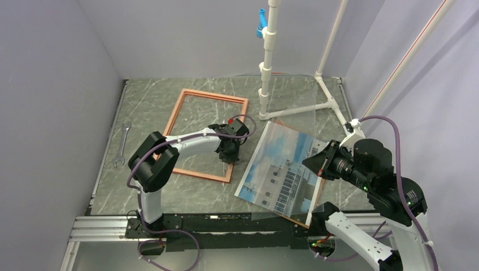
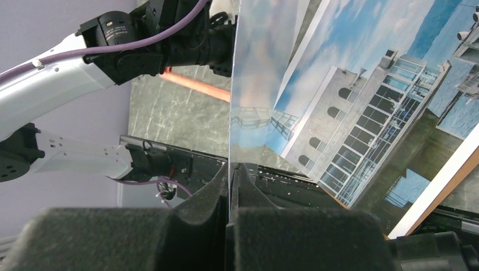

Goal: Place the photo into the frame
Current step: Adjust the photo frame at the center of the board.

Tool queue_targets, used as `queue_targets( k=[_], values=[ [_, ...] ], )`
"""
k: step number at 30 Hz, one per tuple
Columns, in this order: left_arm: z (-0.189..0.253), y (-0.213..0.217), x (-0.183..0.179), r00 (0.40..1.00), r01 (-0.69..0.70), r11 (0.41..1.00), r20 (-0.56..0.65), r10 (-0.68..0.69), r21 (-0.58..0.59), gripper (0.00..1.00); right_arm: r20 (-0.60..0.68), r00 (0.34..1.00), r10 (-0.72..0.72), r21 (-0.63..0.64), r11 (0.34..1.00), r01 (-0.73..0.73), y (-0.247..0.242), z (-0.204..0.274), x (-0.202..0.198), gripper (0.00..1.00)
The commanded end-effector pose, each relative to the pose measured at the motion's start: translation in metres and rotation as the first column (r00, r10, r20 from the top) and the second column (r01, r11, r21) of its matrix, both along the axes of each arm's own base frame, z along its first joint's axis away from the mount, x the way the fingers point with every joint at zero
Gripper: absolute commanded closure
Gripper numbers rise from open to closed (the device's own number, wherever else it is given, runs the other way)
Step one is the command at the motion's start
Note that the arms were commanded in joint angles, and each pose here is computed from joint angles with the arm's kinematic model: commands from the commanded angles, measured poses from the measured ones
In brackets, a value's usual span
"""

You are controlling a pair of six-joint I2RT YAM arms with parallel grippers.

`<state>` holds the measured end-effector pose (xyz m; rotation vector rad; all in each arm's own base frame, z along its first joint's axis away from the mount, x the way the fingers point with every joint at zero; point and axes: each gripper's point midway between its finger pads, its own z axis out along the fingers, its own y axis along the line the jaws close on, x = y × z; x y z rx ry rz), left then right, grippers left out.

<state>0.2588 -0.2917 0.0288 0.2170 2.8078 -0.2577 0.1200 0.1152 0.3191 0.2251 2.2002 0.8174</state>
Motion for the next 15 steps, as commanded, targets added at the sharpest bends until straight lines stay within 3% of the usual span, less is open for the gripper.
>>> queue_targets(
  k=[1, 9, 15],
  values=[
    [0.006, -0.013, 0.011, 0.995, 0.092, 0.996, 0.035, -0.092, -0.003, 1.0, 0.038, 0.999, -0.002, 0.036, 0.999, 0.0, 0.002, 0.01, 0.001, 1.0],
    [-0.011, -0.01, -0.011, 0.999, -0.035, 0.998, -0.041, 0.032, -0.054, 1.0, 0.032, 0.999, -0.004, 0.04, 0.999, 0.003, 0.002, 0.007, 0.001, 1.0],
    [0.001, -0.017, -0.028, 0.989, -0.141, 0.985, -0.048, 0.137, -0.104, 1.0, 0.031, 0.999, -0.006, 0.041, 0.999, 0.005, 0.002, 0.006, 0.002, 1.0]
  ],
)
